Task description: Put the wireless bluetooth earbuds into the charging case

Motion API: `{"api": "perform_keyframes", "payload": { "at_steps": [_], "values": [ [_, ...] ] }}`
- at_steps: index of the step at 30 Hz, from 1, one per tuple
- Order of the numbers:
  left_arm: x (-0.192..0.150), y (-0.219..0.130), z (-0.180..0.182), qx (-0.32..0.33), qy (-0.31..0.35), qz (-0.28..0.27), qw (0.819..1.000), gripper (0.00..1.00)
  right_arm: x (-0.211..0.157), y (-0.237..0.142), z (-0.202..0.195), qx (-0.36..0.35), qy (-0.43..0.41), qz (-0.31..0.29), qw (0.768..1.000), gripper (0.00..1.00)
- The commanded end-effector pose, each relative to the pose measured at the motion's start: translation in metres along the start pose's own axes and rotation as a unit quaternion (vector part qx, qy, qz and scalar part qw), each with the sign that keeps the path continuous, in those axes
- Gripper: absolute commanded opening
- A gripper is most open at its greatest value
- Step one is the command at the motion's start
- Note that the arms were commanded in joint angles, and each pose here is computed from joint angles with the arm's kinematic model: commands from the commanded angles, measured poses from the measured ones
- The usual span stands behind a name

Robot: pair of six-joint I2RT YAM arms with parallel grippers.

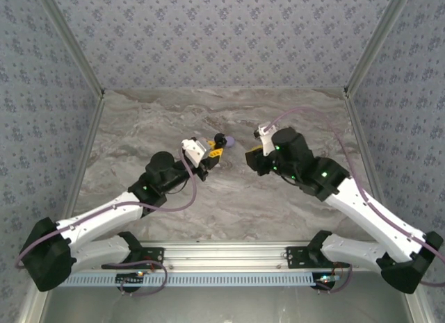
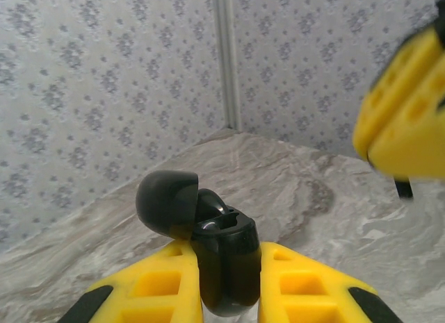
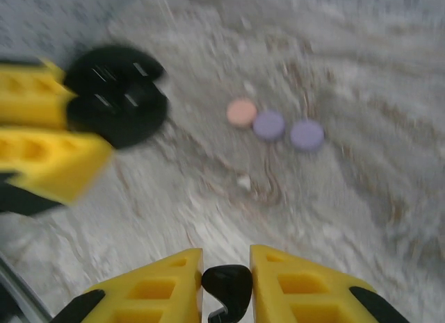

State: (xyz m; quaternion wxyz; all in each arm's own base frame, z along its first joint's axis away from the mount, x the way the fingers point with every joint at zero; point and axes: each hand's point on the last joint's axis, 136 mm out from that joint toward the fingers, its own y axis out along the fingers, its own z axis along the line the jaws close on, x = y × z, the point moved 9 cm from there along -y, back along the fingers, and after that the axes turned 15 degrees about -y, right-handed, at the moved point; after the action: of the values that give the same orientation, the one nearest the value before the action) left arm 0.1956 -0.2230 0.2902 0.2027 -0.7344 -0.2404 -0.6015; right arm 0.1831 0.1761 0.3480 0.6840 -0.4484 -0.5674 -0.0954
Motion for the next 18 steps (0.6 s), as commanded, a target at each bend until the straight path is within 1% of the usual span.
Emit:
{"api": "perform_keyframes", "payload": {
  "at_steps": [1,3,8,10,18],
  "values": [
    [0.03,0.005,-0.015,-0.067,-0.011,-0.052,0.996,0.0,0.041,-0.028,0.0,0.02,-0.045,-0.103,0.993,0.25],
    [0.031,0.008,-0.017,-0.08,-0.014,-0.049,0.996,0.0,0.051,-0.032,0.0,0.024,-0.051,-0.124,0.991,0.25],
    [0.032,0.014,-0.021,-0.105,-0.023,-0.046,0.993,0.0,0.065,-0.024,0.004,0.045,-0.058,-0.142,0.987,0.25],
    [0.032,0.016,-0.022,-0.111,-0.026,-0.046,0.992,0.0,0.068,-0.018,0.005,0.051,-0.062,-0.142,0.987,0.25],
    [0.033,0.021,-0.023,-0.122,-0.036,-0.048,0.991,0.0,0.065,-0.002,0.004,0.041,-0.067,-0.122,0.989,0.25]
  ]
}}
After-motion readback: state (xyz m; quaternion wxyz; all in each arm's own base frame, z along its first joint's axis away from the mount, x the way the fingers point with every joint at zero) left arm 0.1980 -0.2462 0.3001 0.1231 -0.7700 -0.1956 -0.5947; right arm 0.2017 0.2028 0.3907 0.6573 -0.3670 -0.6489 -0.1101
